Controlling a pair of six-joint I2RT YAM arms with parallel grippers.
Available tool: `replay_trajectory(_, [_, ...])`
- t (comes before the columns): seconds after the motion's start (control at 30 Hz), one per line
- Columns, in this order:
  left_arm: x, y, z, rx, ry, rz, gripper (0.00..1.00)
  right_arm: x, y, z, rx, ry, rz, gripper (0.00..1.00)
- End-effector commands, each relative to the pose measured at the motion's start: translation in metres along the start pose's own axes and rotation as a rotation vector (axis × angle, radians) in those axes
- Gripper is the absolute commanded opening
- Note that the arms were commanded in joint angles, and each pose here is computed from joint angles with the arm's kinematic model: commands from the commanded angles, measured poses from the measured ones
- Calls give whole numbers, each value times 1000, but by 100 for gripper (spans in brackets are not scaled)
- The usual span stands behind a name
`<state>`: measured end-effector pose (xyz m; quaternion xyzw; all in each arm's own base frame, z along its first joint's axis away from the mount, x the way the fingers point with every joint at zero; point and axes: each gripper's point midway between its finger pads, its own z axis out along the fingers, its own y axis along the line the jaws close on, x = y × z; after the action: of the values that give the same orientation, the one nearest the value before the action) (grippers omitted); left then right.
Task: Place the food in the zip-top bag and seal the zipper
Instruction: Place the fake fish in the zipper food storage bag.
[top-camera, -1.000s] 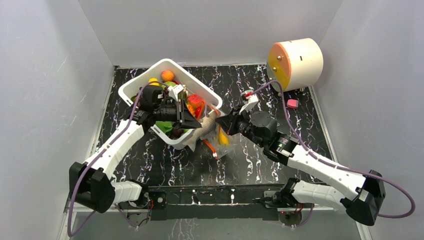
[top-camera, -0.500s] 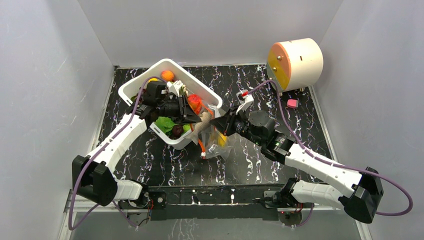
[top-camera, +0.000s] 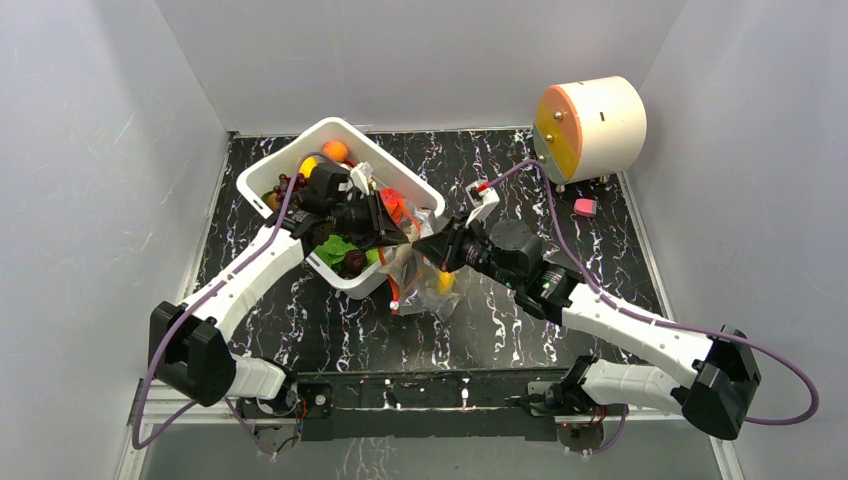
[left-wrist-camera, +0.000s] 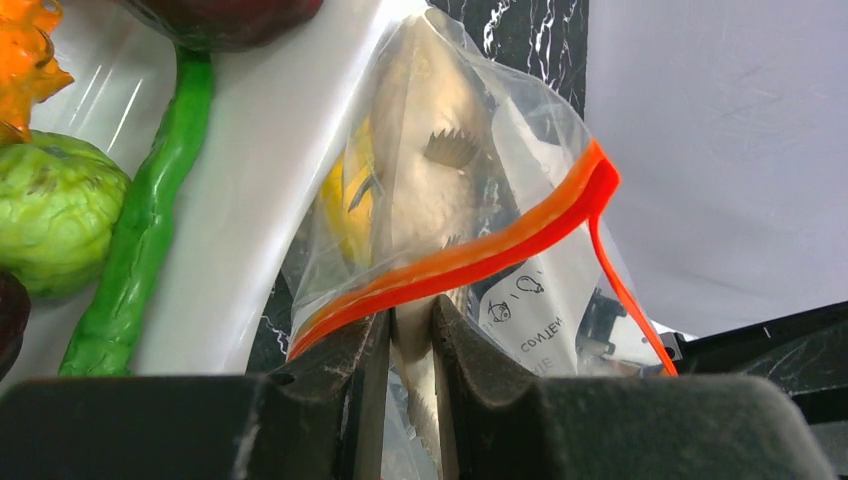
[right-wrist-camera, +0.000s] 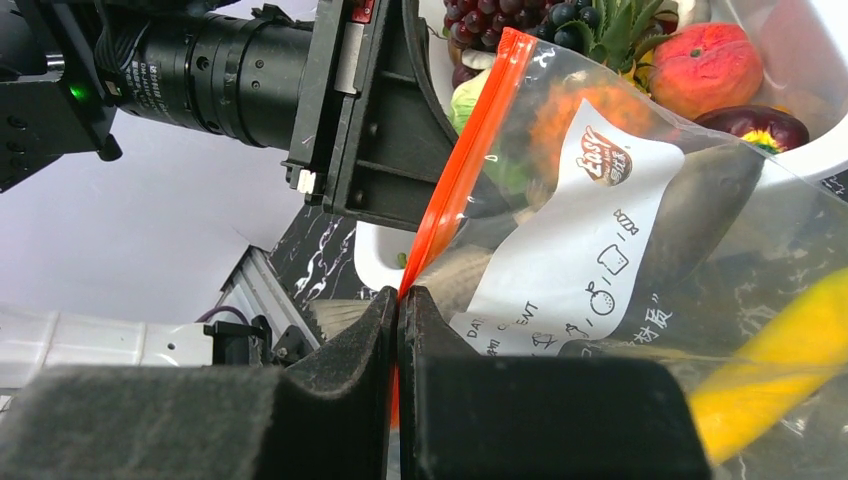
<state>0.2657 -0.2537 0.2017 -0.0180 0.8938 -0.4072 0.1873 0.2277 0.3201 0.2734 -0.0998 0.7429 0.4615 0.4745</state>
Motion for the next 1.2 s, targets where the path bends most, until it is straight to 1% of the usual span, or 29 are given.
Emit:
replay_trajectory(0.0, [-15, -1, -5, -31, -107, 8, 0, -22, 27, -3, -106, -76, 15, 0])
replay_trajectory(0.17, [-16, 1, -2, -57, -135, 18, 0, -22, 29, -3, -115, -78, 18, 0])
replay_trajectory(0.27, [-13, -3, -2, -36, -128, 20, 0, -22, 28, -3, -112, -80, 18, 0])
replay_trajectory(0.33, [-8, -14, -4, 20, -109, 26, 0, -22, 24, -4, -92, -83, 25, 0])
replay_trajectory(0.47, [4, -38, -13, 174, -94, 54, 0, -24, 3, -7, 30, -108, 63, 0])
replay_trajectory(0.57, [12, -50, -17, 257, -76, 79, 0, -26, -1, -8, 48, -120, 68, 0])
replay_trajectory(0.7, [20, -43, -9, 243, -45, 97, 0, -25, 9, -5, -4, -112, 68, 0])
replay_trajectory(0.83, [19, -37, 0, 222, -44, 115, 0, -24, 22, -4, -71, -92, 64, 0])
replay_trajectory(0.97, [12, -28, 7, 130, -52, 127, 0, -25, 28, -5, -97, -82, 53, 0])
replay_trajectory(1.03, [9, -27, 8, 114, -61, 134, 0, -26, 28, -6, -95, -85, 52, 0])
replay_trajectory(1.07, [8, -28, 8, 116, -65, 132, 6, -27, 28, -7, -93, -88, 50, 0])
replay_trajectory(1.1, [7, -30, 7, 122, -68, 128, 14, -26, 27, -7, -88, -85, 50, 0])
replay_trajectory(1.13, [7, -34, 5, 136, -68, 127, 26, -25, 24, -7, -73, -83, 51, 0])
replay_trajectory(1.17, [7, -38, 2, 147, -65, 128, 35, -25, 19, -8, -47, -85, 53, 0])
